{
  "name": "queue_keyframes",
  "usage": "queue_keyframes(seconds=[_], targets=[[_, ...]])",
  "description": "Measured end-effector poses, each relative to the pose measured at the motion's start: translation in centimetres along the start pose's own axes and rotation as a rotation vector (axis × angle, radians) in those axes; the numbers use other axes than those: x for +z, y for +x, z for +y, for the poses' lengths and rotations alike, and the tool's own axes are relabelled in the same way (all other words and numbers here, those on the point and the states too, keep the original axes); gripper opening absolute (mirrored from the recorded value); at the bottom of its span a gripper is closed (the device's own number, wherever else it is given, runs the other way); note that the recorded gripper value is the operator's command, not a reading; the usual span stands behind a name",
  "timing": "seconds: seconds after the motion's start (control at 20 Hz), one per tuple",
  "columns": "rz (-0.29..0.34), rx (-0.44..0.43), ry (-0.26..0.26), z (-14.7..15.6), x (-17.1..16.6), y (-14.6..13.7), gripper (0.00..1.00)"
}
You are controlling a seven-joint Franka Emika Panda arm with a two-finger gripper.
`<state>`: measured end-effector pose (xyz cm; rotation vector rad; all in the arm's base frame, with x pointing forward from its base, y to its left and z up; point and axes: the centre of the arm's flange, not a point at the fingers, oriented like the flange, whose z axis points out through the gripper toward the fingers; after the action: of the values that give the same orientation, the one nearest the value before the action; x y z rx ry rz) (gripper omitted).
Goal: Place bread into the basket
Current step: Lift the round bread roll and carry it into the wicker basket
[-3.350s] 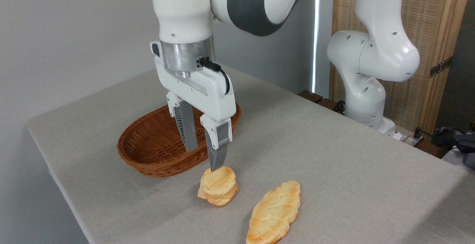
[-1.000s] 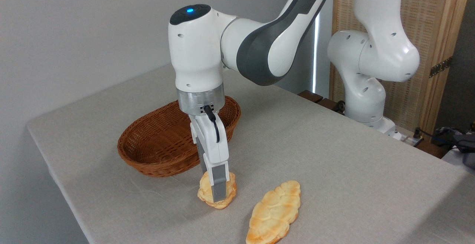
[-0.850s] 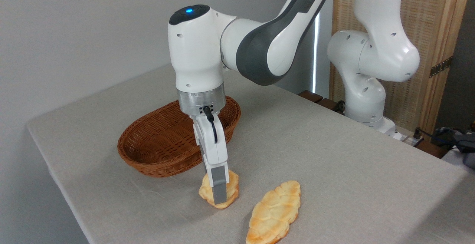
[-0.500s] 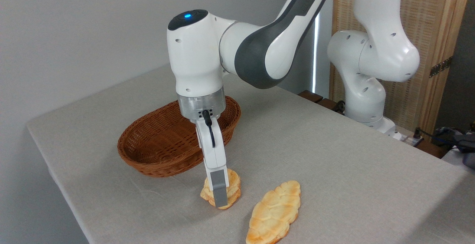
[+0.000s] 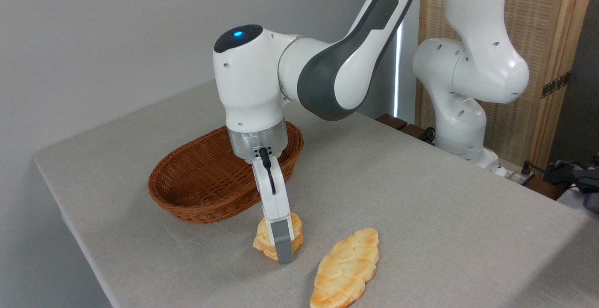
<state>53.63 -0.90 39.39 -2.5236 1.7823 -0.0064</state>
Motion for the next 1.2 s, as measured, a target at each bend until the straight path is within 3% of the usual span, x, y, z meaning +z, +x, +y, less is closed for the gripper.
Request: queue_keyframes(seconds=[0.25, 0.8, 0.95, 1.1, 1.2], targets=[[0.0, 0.037, 0.0, 0.0, 0.0, 0.0, 0.23], [0.008, 0.019, 0.007, 0.0, -0.5, 0.2, 0.26], [0.078, -0.104, 0.033, -0.9, -2.8, 0.7, 0.26], [0.224, -0.282, 0.046, -2.3, -6.7, 1.3, 0.26], [0.312, -0.4, 0.025, -2.7, -8.2, 1.6, 0.26]])
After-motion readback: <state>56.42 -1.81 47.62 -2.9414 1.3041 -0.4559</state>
